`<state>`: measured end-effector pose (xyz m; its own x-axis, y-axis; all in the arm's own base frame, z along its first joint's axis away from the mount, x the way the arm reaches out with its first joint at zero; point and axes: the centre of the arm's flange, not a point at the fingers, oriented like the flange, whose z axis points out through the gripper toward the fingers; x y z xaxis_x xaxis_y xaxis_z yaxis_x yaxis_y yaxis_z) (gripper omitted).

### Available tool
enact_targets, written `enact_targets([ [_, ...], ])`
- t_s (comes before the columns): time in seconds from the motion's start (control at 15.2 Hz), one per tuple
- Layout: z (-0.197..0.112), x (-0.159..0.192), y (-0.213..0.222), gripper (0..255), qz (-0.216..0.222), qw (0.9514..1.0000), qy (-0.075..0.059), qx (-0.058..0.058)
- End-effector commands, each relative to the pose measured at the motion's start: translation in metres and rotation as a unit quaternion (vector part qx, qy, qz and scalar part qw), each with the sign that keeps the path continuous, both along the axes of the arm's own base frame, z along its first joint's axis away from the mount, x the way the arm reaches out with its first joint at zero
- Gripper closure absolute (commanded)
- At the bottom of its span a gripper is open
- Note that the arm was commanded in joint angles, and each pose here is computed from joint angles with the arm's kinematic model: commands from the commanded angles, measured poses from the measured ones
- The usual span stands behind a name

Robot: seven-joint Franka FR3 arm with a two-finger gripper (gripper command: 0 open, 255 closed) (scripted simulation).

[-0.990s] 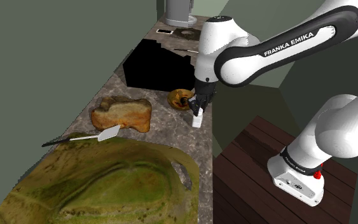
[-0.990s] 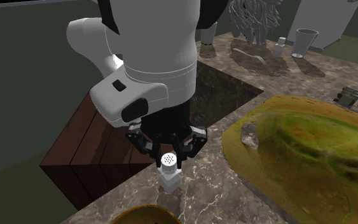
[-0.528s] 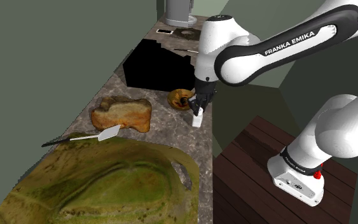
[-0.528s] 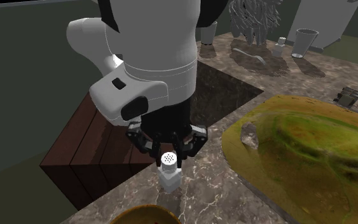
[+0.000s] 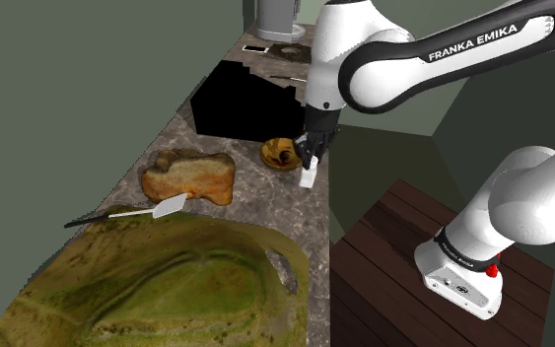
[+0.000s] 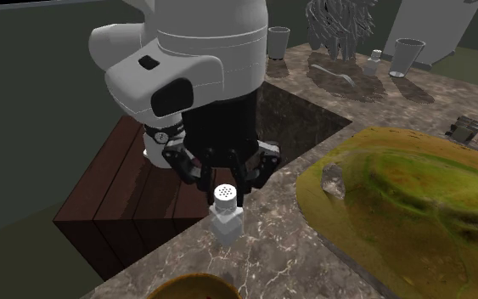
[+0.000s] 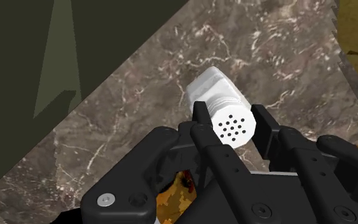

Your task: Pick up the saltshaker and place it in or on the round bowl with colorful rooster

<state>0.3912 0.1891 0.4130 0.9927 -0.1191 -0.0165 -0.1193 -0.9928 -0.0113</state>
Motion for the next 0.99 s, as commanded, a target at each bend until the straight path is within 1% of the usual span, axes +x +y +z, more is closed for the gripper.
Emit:
enact_targets([
  [0.0, 0.01, 0.002, -0.001, 255, 0.0, 1.0, 0.0, 0.0],
  [0.86, 0.079, 0.002, -0.001, 255, 0.0, 1.0, 0.0, 0.0],
  [0.92, 0.079, 0.002, -0.001, 255, 0.0, 1.0, 0.0, 0.0],
])
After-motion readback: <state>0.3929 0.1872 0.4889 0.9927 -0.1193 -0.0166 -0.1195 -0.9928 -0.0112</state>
